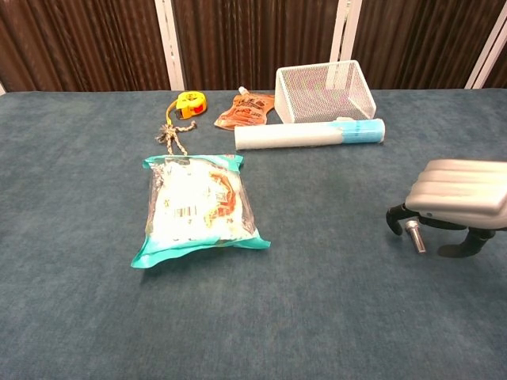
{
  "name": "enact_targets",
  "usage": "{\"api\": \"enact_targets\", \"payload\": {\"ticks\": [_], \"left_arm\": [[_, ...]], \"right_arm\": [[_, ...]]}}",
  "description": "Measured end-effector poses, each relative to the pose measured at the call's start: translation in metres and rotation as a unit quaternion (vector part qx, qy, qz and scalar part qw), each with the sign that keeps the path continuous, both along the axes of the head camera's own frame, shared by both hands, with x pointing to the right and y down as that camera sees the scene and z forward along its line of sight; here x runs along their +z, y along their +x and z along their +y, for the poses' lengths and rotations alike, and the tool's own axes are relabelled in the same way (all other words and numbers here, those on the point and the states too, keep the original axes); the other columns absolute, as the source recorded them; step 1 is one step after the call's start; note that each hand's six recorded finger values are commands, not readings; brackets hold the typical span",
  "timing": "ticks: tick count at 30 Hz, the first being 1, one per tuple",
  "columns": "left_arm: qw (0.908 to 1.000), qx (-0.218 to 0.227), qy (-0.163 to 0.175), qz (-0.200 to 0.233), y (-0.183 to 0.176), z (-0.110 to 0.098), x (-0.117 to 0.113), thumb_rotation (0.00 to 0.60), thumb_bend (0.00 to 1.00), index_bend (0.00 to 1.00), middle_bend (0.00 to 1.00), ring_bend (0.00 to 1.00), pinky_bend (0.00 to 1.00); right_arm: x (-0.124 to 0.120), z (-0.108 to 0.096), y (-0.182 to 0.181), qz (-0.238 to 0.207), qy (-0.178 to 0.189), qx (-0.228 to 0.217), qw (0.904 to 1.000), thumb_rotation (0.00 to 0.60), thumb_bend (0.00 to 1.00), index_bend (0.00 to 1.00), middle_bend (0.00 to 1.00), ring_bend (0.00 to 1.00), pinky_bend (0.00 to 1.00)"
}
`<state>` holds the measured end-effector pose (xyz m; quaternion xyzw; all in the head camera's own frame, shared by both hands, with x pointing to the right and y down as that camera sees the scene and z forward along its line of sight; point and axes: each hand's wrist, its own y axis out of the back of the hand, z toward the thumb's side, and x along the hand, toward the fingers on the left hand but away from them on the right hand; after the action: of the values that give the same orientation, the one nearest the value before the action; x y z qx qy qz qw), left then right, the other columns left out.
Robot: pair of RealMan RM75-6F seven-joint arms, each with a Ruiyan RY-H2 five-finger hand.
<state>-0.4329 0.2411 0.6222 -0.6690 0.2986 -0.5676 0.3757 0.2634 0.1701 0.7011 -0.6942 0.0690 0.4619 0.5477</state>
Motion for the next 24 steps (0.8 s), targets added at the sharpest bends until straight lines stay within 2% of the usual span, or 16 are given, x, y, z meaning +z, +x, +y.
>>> {"api": "enact_targets", "payload": {"ticks": [12,24], "left_arm": [[1.0,-0.006,0.002,0.004,-0.002,-0.002,-0.002,0.6,0.37,0.34,0.2,0.16,0.32],[1.0,-0.004,0.0,0.004,-0.002,-0.001,-0.001,0.6,0.37,0.34,0.2,0.16,0.32]], "right_arm": [[0.011,0.012,-0.013,-0.011,-0.019,-0.013,0.9997,0.6,0.37,0.48,0.96,0.87,1.0],[0.006,0.007,-0.013,-0.012,-0.003,-0.017,0.9998,0.6,0.37,0.48,0.96,0.87,1.0]]}}
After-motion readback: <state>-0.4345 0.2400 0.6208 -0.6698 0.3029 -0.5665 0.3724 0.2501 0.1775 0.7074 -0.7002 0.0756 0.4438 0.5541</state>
